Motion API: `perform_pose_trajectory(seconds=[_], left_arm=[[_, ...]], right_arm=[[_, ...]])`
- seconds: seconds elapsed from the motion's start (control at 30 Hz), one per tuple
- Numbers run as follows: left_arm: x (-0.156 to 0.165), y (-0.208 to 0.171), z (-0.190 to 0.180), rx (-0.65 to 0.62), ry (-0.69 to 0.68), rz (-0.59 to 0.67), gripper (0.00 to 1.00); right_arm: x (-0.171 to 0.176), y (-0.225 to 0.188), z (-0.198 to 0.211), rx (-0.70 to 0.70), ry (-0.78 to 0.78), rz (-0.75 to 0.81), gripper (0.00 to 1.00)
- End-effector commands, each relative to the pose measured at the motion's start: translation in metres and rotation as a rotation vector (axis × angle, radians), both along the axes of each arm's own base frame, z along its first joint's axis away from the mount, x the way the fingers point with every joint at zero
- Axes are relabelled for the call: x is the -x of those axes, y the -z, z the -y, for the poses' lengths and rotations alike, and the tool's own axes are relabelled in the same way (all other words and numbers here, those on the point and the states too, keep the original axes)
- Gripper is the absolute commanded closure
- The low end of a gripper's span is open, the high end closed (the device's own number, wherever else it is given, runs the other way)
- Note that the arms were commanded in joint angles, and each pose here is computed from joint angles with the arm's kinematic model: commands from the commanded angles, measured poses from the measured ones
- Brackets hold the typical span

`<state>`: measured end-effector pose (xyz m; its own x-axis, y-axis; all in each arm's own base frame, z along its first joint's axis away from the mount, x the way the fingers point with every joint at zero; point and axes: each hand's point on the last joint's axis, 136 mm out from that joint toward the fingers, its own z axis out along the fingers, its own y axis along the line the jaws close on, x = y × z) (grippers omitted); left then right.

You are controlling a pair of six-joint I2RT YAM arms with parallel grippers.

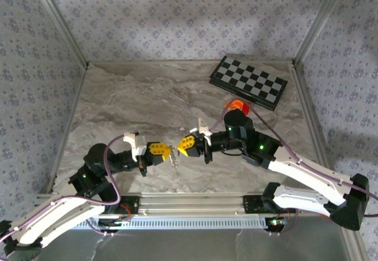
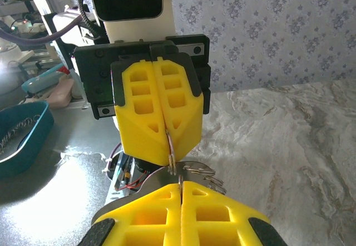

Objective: Put the keys on the keyring

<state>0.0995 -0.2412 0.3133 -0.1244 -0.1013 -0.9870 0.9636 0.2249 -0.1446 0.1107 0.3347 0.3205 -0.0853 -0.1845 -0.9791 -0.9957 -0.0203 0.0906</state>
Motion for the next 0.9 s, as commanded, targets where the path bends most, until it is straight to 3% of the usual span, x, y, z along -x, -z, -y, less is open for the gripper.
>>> perform_pose_trajectory(seconds=[0.0,0.87], left_arm=[[0.0042,-0.0213,-0.002,0.059,0.013,0.04,1.0],[0.0006,-0.0181,-0.0011,0.051,-0.002,0.035,1.0]], right_arm=[[0.0021,-0.0213,0.0015,-0.047,0.001,0.048,1.0],[0.0069,-0.0245,0.0017,-0.068,-0.019,0.027,1.0]])
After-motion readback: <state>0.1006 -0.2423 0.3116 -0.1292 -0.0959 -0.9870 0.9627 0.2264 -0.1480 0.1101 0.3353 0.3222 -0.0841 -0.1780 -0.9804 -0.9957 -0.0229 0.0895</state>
